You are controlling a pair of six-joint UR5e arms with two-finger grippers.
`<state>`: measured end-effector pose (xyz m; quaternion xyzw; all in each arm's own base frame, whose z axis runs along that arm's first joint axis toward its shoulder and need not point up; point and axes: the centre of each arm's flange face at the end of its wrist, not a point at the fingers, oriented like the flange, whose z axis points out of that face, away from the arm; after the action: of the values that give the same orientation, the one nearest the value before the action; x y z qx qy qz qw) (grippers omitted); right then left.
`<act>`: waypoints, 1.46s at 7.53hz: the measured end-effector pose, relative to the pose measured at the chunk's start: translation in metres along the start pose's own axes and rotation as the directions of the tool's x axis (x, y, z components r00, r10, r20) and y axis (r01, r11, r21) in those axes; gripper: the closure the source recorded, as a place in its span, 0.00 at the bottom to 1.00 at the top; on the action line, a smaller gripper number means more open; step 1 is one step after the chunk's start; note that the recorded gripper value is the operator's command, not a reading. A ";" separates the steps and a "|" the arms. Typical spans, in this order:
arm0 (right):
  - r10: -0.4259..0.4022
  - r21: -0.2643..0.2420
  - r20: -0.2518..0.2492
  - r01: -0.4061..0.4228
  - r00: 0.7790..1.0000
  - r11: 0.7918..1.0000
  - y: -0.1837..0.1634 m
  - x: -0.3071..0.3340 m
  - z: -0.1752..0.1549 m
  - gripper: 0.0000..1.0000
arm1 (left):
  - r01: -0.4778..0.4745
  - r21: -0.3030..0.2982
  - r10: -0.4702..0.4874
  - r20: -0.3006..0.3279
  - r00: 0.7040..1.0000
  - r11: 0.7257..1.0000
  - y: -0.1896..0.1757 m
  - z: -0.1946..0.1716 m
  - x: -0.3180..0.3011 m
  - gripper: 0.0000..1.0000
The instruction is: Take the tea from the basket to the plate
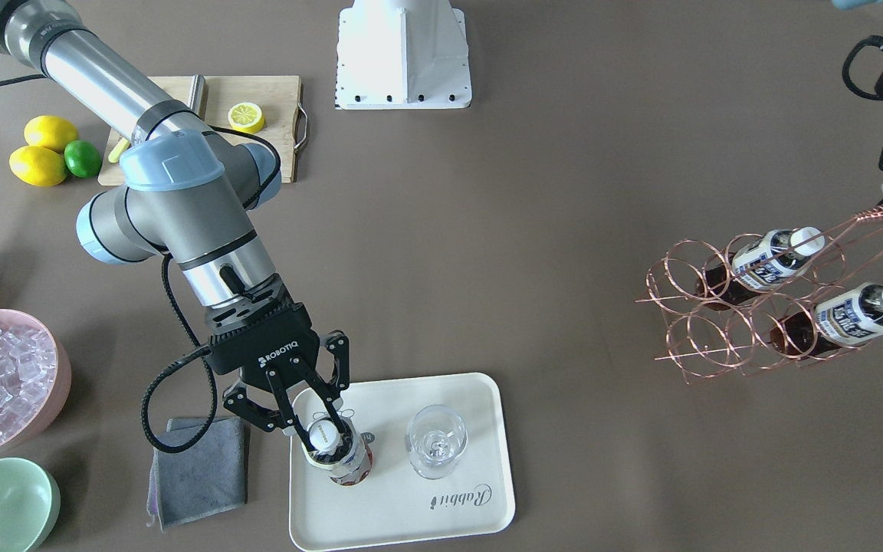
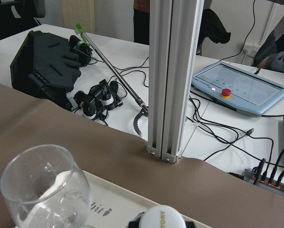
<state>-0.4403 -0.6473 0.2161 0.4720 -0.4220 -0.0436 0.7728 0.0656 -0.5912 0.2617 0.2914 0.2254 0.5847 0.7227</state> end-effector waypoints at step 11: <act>0.001 0.001 -0.020 -0.001 1.000 1.000 -0.010 -0.003 -0.013 0.00 | -0.080 -0.028 0.080 0.014 0.997 0.996 0.174 0.098 -0.095 1.00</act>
<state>-0.4295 -0.6424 0.2039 0.4725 -0.4146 -0.0383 0.7768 -0.0136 -0.6737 0.4508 0.2947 0.1998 0.6141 0.7044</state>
